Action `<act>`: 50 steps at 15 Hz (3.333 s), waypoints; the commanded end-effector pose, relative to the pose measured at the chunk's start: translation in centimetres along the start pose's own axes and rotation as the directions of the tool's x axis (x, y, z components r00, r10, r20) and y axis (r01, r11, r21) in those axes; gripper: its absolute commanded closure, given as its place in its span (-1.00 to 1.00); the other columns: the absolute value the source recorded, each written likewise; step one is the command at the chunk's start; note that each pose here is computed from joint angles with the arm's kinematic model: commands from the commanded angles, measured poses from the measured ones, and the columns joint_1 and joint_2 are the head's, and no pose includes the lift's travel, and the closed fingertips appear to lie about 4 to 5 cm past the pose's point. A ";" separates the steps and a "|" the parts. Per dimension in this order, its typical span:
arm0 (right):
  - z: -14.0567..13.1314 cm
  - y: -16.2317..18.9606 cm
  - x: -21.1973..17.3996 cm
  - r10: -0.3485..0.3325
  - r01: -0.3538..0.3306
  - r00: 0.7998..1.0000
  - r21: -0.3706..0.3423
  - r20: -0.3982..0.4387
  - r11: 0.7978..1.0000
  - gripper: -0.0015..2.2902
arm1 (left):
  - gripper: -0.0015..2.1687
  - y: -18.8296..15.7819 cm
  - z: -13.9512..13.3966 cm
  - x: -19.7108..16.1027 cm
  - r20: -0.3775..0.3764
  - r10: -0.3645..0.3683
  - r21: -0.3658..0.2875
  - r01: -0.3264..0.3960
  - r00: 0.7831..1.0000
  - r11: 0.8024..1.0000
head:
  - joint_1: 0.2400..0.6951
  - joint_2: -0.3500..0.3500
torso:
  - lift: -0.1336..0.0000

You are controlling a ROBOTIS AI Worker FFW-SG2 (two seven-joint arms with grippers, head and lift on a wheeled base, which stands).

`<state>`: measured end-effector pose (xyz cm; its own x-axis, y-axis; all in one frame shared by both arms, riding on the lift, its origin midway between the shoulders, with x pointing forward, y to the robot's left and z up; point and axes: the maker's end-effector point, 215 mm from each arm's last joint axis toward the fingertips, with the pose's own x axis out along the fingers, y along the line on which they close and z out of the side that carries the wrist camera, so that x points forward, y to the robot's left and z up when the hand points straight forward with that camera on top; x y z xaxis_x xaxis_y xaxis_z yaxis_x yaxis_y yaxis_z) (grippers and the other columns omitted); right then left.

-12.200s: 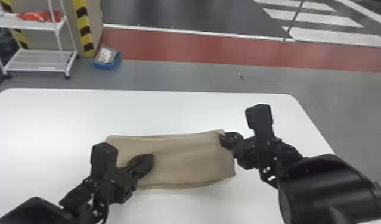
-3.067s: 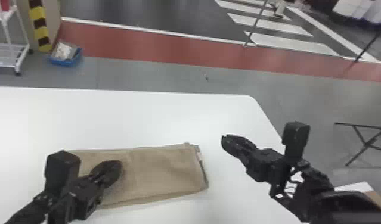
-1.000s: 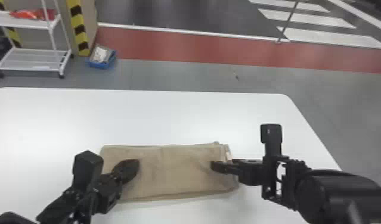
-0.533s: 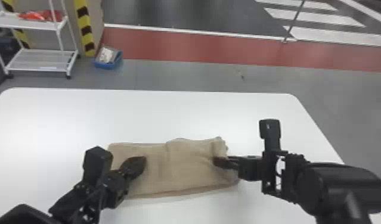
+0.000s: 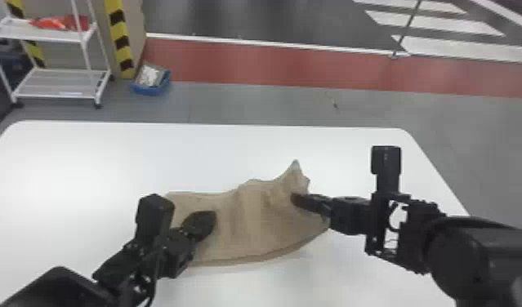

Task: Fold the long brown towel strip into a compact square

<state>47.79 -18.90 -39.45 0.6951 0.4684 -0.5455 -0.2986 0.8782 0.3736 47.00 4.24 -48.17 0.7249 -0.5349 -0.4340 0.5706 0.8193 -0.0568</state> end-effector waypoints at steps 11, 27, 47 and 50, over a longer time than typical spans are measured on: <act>4.4 4.1 0.4 0.061 -0.063 0.995 0.023 0.081 0.998 -0.10 | 0.21 2.3 5.0 -1.1 0.082 0.041 -0.047 -0.037 0.996 0.998 | 1.00 -0.35 | -0.86; 2.8 11.5 3.7 0.143 -0.146 0.989 -0.066 -0.048 0.987 -0.10 | 0.21 0.7 0.1 0.8 -0.036 0.002 -0.043 -0.004 0.999 0.999 | 1.00 -0.20 | -0.86; 3.4 15.9 2.5 0.246 -0.239 0.963 -0.077 0.107 0.968 -0.97 | 0.21 1.3 0.2 0.4 -0.029 0.008 -0.046 -0.009 1.000 0.999 | 1.00 0.11 | -0.86; 1.6 14.0 -0.6 0.274 -0.271 0.959 -0.045 0.072 0.962 -0.96 | 0.15 1.6 1.7 -0.5 0.004 0.016 -0.044 -0.016 1.000 0.999 | 1.00 0.03 | -0.86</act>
<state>45.44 -5.38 -32.28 0.6398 0.6853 -0.3480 -0.5191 0.7192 0.4619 48.09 5.24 -47.57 0.7257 -0.5209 -0.4494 0.5420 0.8352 -0.0927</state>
